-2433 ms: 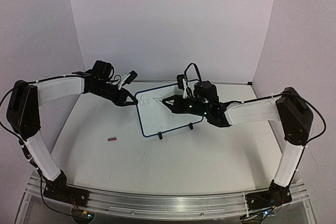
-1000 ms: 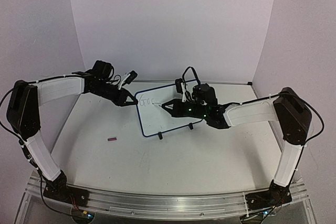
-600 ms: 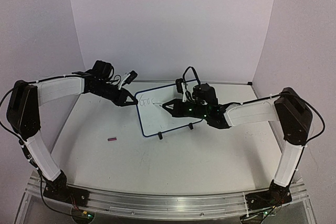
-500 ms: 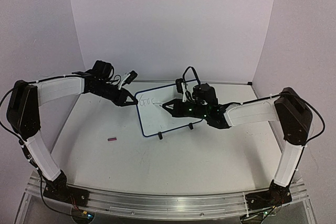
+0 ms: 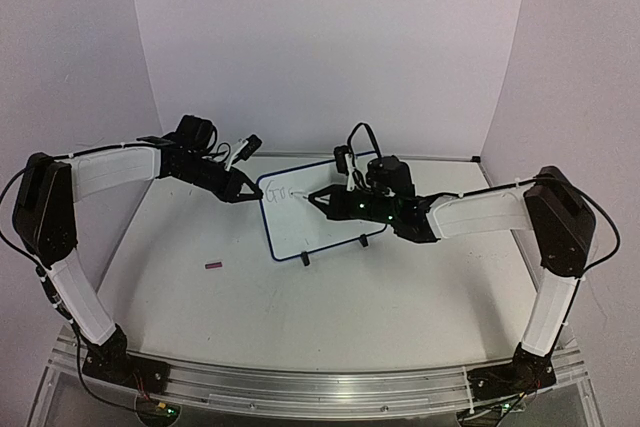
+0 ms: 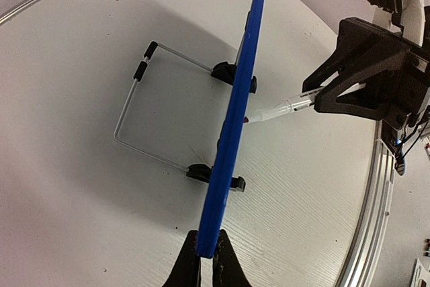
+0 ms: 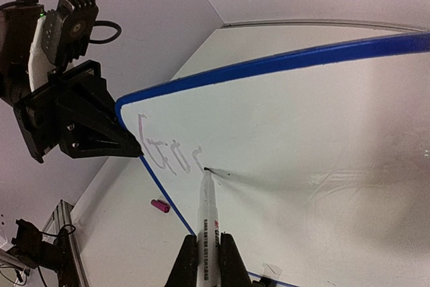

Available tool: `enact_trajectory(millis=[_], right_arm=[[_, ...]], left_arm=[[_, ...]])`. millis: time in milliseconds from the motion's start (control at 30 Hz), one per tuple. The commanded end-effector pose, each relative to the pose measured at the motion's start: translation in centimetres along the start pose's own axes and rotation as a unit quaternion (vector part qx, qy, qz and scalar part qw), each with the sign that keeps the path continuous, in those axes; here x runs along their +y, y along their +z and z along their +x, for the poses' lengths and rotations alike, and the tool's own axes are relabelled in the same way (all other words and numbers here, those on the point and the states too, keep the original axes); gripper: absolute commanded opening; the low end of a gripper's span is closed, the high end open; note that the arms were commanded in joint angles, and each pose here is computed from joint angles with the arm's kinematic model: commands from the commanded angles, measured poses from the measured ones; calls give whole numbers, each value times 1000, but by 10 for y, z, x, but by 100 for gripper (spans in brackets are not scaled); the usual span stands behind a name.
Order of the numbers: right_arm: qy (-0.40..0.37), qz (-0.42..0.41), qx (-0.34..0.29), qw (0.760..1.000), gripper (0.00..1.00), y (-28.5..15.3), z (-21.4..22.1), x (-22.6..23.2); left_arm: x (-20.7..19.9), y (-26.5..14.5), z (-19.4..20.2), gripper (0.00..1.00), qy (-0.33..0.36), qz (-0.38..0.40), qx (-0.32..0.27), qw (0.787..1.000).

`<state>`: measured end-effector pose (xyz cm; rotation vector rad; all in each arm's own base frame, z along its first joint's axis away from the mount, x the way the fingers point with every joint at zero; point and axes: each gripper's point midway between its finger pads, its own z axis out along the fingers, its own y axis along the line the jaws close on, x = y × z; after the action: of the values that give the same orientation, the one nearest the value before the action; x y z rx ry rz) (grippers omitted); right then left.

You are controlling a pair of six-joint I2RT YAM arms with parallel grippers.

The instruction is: Write a sentence on the whiteboard

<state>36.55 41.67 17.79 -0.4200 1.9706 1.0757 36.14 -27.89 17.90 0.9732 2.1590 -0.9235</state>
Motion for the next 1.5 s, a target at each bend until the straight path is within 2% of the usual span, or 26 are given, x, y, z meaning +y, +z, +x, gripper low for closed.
enact_trajectory(millis=[0,700,967,1467], right_arm=[[-15,-7,-58,998,0,-11,-46,18],[-17,-25,-69,997,0,-15,-55,28],[-18,-43,-80,996,0,-35,-60,41],[-1,-33,-41,999,0,-18,-30,19]], left_arm=[[8,9,16,0,5,-19,37,999],[8,10,16,0,4,-18,39,999],[7,10,16,0,5,-18,38,999],[7,11,17,0,4,-18,40,999]])
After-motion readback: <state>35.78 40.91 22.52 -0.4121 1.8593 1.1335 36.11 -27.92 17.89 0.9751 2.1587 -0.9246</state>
